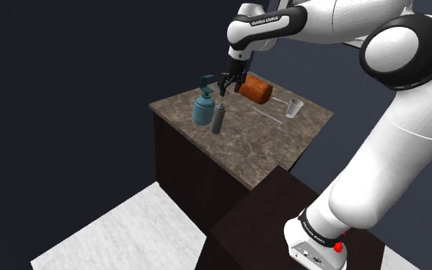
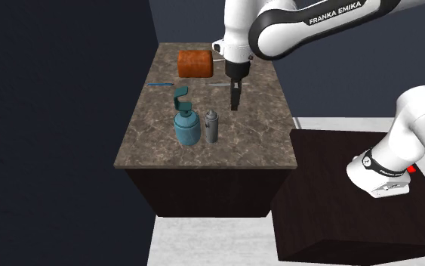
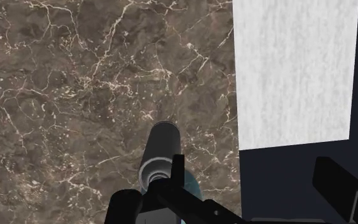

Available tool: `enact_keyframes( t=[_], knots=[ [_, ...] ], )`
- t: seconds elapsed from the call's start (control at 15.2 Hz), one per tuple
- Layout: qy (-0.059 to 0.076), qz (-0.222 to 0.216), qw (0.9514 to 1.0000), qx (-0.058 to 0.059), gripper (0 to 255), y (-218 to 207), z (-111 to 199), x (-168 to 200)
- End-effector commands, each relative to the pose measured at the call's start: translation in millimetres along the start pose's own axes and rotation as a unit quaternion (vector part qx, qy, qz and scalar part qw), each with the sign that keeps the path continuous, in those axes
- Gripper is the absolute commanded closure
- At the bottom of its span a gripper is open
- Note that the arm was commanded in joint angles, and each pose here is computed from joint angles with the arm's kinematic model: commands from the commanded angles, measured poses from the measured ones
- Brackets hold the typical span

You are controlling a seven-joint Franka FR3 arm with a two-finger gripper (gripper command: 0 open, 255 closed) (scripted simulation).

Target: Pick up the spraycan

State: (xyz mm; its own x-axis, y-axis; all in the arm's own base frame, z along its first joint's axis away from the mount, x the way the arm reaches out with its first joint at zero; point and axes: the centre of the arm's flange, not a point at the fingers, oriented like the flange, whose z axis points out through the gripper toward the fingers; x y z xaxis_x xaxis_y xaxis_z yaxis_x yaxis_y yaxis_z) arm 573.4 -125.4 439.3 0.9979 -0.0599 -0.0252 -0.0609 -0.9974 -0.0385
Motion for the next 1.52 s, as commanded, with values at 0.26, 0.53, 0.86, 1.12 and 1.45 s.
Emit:
enact_keyframes(
  t=[0.26, 0.53, 0.86, 1.12, 1.45],
  knots=[
    [-0.027, 0.008, 0.9996, -0.010, 0, 34, 56, 53],
    [-0.045, 0.013, 0.9988, -0.017, 0, 58, 92, 88],
    [-0.052, 0.015, 0.9983, -0.020, 0, 69, 124, 102],
    [-0.052, 0.015, 0.9983, -0.020, 0, 69, 145, 102],
    [-0.052, 0.015, 0.9983, -0.020, 255, 70, 149, 103]
  ],
)
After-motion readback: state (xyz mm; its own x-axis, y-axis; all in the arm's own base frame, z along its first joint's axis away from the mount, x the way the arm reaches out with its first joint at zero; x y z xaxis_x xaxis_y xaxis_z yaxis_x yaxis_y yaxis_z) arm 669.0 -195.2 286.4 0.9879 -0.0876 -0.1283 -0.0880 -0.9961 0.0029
